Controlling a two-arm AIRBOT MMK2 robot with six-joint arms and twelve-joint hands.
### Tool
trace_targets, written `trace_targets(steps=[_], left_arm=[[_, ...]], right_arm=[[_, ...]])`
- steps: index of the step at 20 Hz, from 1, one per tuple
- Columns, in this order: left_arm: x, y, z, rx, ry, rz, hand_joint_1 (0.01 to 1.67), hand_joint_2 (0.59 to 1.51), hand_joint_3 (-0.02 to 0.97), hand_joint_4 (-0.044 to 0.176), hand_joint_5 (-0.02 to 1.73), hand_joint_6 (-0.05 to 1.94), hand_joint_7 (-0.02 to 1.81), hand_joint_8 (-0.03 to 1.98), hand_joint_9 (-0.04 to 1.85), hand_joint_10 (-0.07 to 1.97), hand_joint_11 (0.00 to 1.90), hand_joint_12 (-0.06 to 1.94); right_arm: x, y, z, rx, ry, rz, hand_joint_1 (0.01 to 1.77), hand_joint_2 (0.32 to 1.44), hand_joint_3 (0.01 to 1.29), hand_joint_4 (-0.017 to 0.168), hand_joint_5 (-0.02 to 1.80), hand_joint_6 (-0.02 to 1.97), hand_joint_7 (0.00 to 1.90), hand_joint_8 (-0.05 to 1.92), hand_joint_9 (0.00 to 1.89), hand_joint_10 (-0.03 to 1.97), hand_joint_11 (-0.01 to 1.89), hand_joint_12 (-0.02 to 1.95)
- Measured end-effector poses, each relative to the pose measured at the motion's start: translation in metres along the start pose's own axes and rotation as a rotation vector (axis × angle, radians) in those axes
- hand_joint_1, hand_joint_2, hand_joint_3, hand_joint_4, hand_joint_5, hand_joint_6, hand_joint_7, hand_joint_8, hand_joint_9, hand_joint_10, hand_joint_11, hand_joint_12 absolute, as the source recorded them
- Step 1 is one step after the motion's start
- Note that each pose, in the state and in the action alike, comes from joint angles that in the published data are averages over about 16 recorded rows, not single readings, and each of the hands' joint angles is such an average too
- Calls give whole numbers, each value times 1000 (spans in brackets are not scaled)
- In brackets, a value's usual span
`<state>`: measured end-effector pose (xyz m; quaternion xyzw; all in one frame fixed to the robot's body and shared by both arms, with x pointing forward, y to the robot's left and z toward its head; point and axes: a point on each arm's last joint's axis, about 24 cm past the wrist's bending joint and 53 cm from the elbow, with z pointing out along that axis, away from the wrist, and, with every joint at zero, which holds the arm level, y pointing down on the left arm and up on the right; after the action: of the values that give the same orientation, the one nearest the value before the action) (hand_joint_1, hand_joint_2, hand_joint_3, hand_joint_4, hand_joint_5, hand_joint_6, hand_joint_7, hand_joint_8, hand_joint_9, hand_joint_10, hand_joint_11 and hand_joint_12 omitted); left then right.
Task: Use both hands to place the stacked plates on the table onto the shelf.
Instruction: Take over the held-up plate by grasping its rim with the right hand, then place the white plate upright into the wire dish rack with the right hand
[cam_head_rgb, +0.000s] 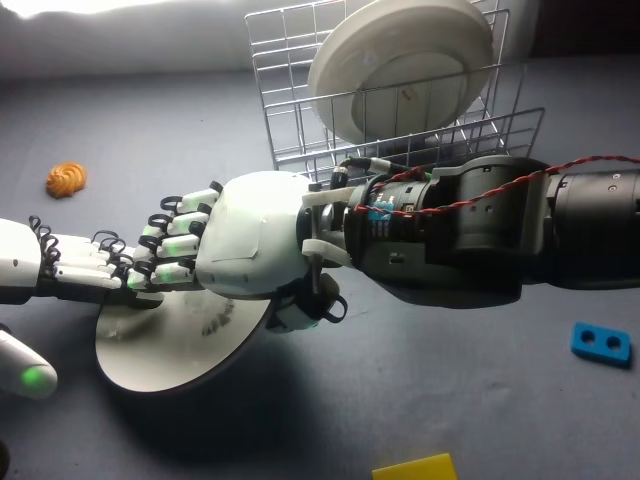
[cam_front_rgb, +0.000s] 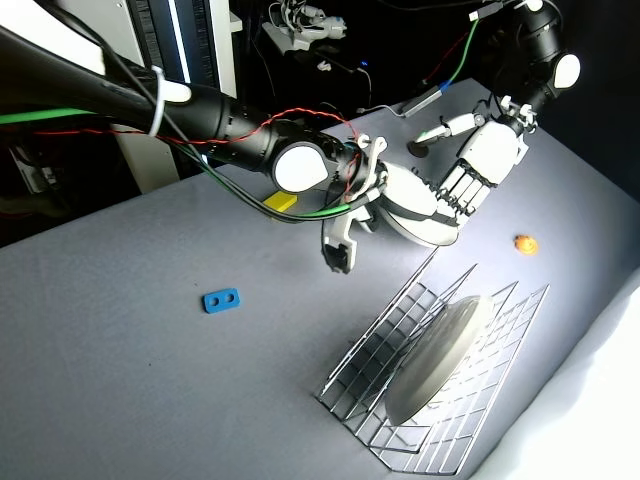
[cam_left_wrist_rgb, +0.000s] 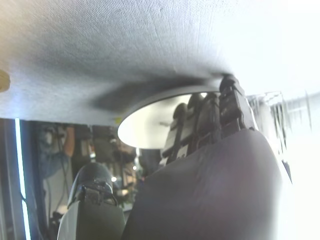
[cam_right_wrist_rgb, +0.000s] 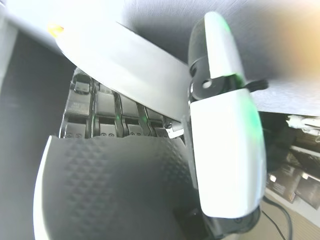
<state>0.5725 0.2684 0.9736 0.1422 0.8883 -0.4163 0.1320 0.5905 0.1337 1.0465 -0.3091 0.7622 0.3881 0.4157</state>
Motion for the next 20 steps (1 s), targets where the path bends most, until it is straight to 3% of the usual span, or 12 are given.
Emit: trace_targets(steps=[8, 11, 16, 20], left_arm=[[-1, 1, 0, -2, 0, -2, 23, 1106, 21, -4, 39, 7, 19, 9, -29, -62, 3, -53], [-4, 1, 0, -6, 3, 11, 23, 1106, 21, -5, 37, 3, 18, 9, -28, -62, 1, -55], [-15, -1, 0, -14, 1, 50, 23, 1105, 21, -5, 36, -5, 17, 8, -25, -61, -1, -55], [-32, -3, 0, -31, -18, 93, 23, 1105, 21, -5, 37, -5, 16, 8, -21, -61, 1, -39]], right_arm=[[-10, 6, 5, -28, -42, -2, 1158, 1055, 14, -3, 545, 186, 588, 260, 680, 209, 489, 1093], [-13, 8, 5, -36, -56, -3, 1159, 1042, 14, -3, 672, 246, 737, 382, 862, 390, 651, 1243], [-18, 9, 4, -42, -69, 3, 1161, 1017, 14, -6, 764, 341, 845, 581, 1010, 696, 858, 1236], [-22, 10, 0, -40, -69, 14, 1181, 1009, 15, -6, 773, 396, 848, 684, 1003, 908, 871, 1269]])
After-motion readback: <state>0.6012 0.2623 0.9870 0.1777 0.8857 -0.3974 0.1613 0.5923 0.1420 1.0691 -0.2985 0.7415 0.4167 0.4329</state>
